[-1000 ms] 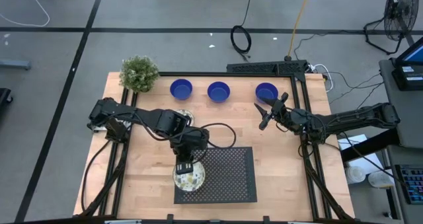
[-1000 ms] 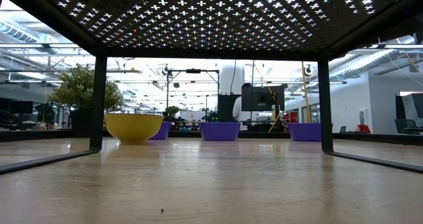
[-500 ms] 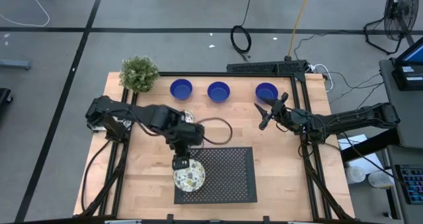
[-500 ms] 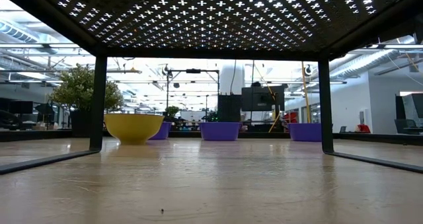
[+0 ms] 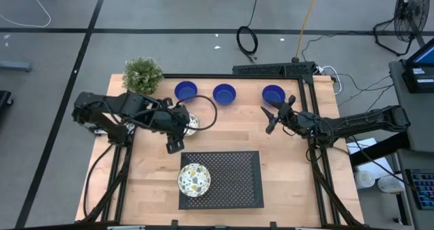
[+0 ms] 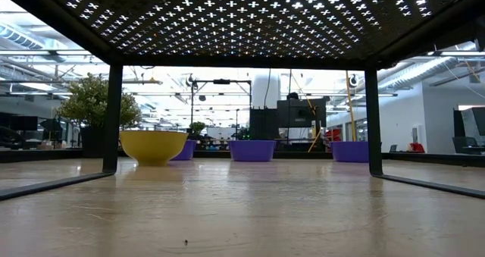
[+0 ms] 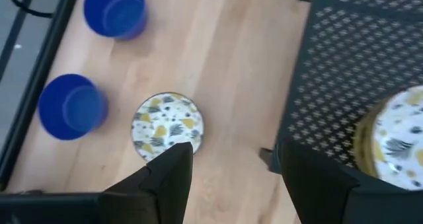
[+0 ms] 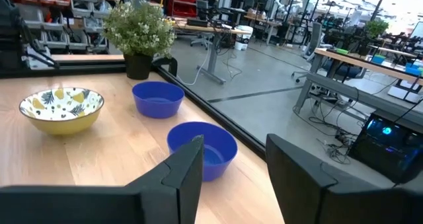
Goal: Pick & Place Mini bowls
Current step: Stack the patterned yellow bowl on the patterned yellow bowl on the shelf
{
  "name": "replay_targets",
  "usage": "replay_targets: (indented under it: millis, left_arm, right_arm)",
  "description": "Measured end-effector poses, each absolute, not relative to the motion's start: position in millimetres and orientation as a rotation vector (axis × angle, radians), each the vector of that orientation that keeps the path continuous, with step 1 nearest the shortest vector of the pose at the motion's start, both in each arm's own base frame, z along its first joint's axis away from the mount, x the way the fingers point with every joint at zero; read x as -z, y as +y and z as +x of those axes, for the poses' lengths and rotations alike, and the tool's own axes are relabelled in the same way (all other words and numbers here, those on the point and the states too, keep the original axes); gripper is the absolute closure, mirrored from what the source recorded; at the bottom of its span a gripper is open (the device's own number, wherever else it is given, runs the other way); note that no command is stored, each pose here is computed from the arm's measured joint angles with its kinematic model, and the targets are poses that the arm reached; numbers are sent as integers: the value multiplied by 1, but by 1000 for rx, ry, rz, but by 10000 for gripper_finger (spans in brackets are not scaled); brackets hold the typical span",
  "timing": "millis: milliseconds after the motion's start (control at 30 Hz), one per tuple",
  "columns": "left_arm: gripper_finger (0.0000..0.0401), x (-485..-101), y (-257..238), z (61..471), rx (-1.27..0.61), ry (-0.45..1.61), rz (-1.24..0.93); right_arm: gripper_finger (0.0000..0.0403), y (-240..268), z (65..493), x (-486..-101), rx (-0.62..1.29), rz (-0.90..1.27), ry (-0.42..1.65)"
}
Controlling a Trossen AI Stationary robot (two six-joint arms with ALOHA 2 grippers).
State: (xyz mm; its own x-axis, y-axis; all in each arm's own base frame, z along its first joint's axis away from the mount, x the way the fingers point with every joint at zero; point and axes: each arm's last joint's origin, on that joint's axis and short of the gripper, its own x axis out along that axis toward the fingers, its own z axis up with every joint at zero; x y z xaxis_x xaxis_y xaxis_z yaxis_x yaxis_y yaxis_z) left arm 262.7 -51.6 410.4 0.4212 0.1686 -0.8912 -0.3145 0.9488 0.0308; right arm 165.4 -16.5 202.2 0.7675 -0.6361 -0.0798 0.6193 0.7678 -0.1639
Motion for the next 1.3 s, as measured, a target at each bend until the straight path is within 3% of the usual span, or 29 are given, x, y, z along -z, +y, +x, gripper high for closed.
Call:
replay_targets:
  millis: [400, 700, 1300]
  left_arm:
    - [176, -367, 5, 267, -521, 1235, -160]
    - [176, -308, 52, 268, -605, 1310, -238]
    - [176, -238, 57, 221, -827, 1173, -583]
  right_arm:
    - [250, -17, 165, -202, 682, -146, 140]
    - [250, -17, 165, -199, 681, -181, 161]
    - [250, -17, 160, -193, 687, -256, 113]
